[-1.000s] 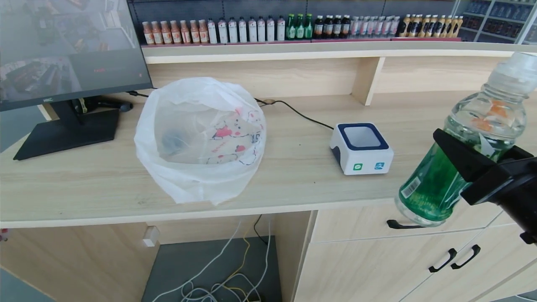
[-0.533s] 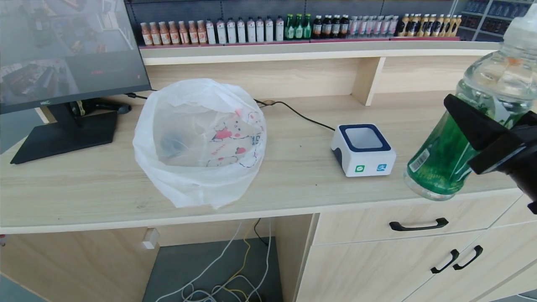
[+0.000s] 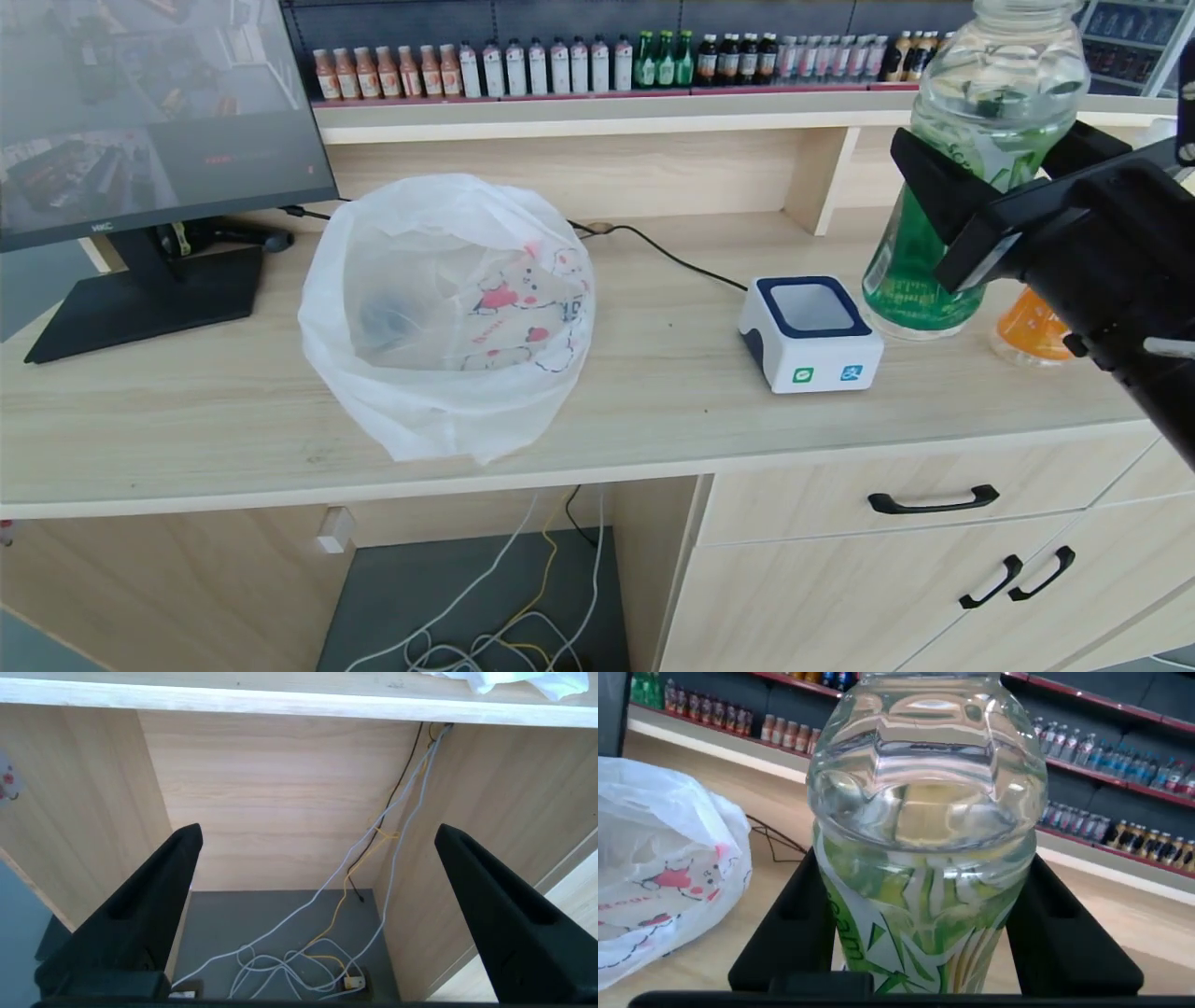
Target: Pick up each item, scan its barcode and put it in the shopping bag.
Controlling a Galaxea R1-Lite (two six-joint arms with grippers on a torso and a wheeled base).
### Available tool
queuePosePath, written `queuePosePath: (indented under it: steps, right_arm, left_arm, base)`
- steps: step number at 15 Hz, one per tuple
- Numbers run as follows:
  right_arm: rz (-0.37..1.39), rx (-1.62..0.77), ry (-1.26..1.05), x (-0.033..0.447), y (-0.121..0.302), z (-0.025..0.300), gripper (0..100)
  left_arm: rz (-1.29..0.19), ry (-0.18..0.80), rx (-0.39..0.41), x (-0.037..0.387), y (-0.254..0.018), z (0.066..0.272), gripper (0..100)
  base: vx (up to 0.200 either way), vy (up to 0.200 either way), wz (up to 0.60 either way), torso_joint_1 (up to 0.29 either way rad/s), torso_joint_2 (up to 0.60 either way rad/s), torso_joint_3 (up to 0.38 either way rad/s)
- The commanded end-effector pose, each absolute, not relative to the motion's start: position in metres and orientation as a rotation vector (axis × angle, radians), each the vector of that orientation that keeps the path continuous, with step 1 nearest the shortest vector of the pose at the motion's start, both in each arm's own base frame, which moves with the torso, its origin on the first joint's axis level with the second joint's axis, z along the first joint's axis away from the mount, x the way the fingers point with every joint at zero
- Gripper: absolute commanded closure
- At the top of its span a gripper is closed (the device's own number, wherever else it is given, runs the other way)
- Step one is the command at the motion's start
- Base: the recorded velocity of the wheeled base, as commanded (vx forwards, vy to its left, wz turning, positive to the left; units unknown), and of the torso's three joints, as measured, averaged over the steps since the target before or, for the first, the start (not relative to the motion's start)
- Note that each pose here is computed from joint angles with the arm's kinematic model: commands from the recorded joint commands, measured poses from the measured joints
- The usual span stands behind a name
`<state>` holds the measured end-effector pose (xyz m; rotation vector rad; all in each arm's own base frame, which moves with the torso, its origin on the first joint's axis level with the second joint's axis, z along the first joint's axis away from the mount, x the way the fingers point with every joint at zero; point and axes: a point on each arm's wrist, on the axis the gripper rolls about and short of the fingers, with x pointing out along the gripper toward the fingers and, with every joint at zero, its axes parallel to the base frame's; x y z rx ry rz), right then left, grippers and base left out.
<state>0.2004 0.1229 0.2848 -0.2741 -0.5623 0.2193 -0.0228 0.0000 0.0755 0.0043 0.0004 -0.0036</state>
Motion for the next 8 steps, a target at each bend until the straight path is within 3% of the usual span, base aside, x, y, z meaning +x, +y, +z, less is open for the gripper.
queuePosePath:
  steps: [1,8]
  right_arm:
    - [0.233,-0.302,-0.563,0.217,0.133,0.283,100]
    - [0.3,-0.45,-0.608,0.237,0.126,0.286,100]
  left_arm:
    - [-0.003,0.0,0.005,-0.023,0.0,0.075,0]
    - [-0.003,0.0,0.005,-0.023,0.0,0.075,0]
  base:
    - [0.0,0.0,0.0,0.0,0.0,0.0]
    - [0.0,0.0,0.0,0.0,0.0,0.0]
